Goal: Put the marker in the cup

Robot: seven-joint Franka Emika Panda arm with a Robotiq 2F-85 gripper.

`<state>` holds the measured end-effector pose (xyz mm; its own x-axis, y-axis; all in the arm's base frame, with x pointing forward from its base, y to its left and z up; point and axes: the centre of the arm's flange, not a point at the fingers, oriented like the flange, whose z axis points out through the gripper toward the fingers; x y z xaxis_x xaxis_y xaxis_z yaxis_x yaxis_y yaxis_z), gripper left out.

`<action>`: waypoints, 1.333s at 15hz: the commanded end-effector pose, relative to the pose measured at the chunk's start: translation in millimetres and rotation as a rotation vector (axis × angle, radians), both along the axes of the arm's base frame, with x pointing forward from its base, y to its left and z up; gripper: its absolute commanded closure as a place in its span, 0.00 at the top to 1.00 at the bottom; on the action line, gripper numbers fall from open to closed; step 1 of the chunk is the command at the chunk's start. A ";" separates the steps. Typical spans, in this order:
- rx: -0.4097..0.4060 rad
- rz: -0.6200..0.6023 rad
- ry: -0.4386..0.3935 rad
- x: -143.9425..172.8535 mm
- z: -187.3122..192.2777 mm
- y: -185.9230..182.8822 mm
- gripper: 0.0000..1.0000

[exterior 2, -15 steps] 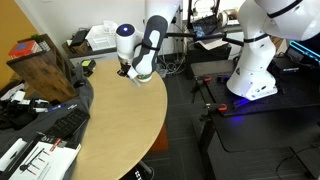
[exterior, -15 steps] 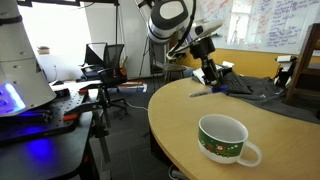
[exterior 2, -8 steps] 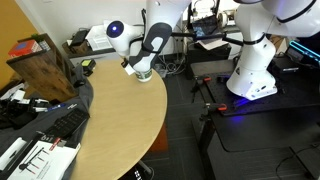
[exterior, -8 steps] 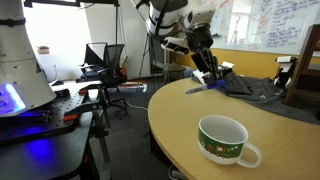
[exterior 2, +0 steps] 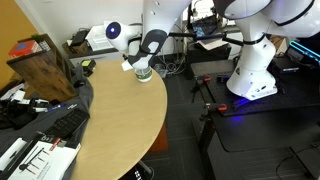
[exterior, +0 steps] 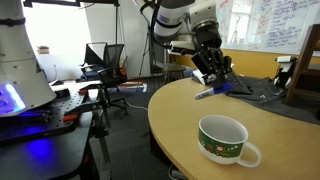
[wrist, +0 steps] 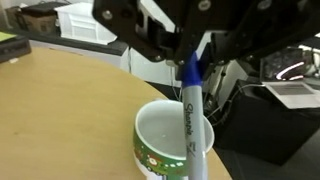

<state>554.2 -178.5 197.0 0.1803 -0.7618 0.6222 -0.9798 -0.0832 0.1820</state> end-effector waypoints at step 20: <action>-0.121 -0.093 0.028 37.6 -73.1 -68.0 0.05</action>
